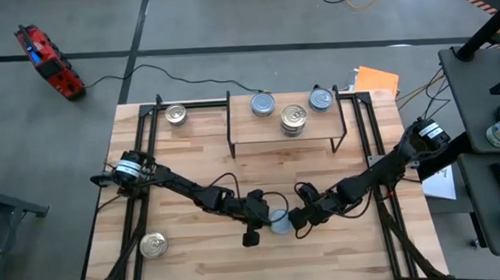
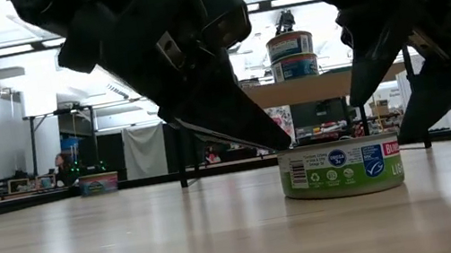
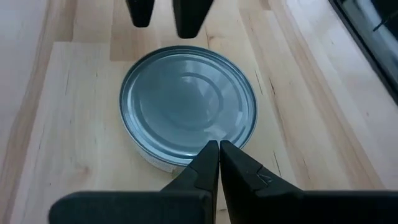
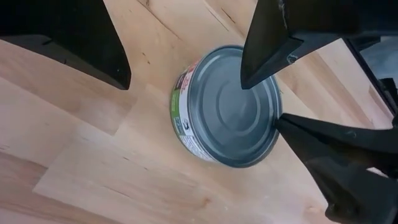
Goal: Stack canned seafood by type on shelf
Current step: Stack the green tuna can on top of the other green tuna can
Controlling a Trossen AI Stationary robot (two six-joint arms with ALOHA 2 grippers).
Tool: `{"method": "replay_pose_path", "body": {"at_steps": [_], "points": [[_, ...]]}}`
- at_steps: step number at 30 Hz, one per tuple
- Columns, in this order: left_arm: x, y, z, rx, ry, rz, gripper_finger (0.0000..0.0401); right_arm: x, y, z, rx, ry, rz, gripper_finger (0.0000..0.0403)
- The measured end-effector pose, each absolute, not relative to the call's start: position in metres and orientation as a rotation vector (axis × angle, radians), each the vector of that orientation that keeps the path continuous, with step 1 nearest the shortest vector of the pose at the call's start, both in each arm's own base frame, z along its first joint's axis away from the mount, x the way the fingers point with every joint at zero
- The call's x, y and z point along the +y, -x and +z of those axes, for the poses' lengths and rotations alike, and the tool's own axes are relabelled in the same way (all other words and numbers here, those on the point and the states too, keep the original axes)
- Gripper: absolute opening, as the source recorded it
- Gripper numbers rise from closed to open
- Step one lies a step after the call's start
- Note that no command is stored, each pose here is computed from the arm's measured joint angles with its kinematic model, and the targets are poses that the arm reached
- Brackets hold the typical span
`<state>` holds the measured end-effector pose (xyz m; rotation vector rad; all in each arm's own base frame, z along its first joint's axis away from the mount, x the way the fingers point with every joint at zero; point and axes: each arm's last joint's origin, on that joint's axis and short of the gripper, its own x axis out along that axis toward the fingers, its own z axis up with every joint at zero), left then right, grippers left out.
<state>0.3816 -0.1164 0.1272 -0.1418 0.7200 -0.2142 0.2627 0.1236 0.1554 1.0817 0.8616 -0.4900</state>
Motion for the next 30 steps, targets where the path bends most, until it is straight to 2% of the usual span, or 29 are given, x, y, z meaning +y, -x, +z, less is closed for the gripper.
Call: {"method": "replay_pose_path", "body": {"at_steps": [21, 30], "points": [[-0.1172, -0.3775, 0.1228, 0.719, 0.191, -0.2, 0.0, 0.1252, -0.2645, 0.1571, 0.827, -1.085, -0.473, 0.0297], [-0.1174, -0.3773, 0.1223, 0.722, 0.194, -0.199, 0.0, 0.1241, -0.2624, 0.1539, 0.832, -1.072, -0.476, 0.0311]]}}
